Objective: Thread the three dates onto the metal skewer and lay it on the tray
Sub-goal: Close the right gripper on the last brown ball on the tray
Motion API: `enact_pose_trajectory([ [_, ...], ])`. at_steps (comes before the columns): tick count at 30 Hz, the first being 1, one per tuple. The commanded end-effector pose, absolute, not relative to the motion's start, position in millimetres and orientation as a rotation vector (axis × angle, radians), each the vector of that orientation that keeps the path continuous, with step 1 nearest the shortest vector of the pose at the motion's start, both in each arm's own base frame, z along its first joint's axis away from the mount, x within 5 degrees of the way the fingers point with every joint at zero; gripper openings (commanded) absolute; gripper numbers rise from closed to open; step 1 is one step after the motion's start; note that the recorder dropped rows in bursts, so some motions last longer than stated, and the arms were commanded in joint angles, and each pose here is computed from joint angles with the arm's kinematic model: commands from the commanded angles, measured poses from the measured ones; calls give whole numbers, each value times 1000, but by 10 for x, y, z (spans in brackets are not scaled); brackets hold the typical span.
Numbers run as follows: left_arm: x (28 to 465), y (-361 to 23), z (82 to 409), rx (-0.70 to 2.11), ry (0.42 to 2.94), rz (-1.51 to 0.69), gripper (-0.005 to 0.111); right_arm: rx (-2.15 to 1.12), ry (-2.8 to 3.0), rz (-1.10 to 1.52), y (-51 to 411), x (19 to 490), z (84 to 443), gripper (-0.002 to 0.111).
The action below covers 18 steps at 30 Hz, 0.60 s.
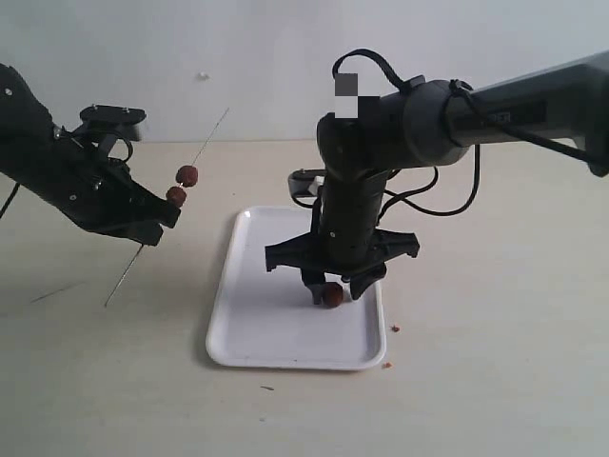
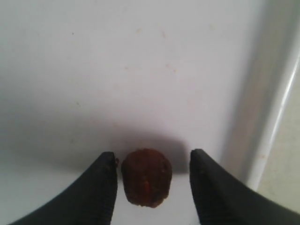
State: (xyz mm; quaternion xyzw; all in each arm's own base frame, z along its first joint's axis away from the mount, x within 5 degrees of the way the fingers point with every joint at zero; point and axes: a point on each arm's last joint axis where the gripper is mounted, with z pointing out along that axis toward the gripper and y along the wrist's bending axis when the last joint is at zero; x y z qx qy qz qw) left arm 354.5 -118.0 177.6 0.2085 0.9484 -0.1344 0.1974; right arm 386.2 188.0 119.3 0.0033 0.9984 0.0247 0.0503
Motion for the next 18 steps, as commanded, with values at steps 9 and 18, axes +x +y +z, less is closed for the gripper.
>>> enact_pose_trajectory([
  [9,3550,-1181,1839,565,2640,-387,0,-23,3049,60,1872,3850,1189,28],
  [18,3546,-1182,1837,567,2644,-389,0,-187,3021,65,1872,3850,1298,25],
])
